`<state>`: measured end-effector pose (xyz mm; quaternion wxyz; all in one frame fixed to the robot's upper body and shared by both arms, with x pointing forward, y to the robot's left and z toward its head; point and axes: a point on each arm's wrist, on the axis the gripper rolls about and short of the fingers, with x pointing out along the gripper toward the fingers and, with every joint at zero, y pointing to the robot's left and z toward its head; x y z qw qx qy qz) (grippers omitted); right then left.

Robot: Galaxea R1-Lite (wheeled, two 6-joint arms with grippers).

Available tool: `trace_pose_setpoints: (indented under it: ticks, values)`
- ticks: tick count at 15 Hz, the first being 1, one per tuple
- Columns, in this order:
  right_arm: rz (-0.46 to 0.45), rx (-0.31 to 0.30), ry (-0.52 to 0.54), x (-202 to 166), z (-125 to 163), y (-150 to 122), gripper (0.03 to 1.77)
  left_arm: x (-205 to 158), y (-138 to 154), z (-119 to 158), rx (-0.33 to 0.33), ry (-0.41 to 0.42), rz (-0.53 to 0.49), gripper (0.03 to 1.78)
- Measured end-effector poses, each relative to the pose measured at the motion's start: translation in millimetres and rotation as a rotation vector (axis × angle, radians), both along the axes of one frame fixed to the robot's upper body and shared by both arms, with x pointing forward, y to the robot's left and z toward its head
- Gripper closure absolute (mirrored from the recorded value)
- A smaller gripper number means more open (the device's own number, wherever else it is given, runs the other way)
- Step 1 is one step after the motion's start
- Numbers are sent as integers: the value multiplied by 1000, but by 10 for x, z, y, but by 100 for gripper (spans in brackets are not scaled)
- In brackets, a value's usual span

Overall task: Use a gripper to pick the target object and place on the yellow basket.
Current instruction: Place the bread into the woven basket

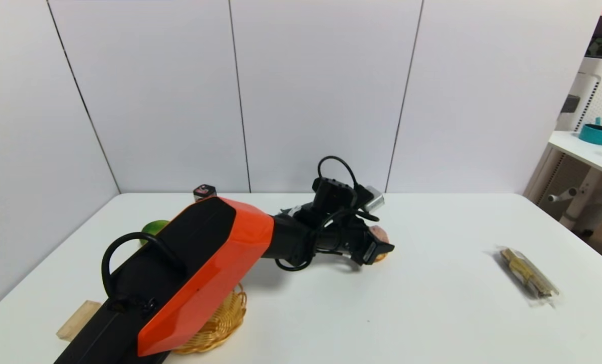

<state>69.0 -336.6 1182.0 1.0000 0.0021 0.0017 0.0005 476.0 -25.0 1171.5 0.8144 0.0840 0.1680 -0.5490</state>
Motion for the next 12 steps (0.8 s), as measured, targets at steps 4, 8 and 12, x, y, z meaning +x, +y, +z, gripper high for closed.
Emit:
trace_pose_setpoints:
  ticks: [4,8,12]
  values:
    - [0,0,0,0,0,0,10,-83,91,535,-40,-79,51,98]
    - [0,0,0,0,0,0,10,-325,490,1462,-88,-193,181,98]
    - [0,0,0,0,0,0,10,-693,1303,2167,-67,-221,335,98]
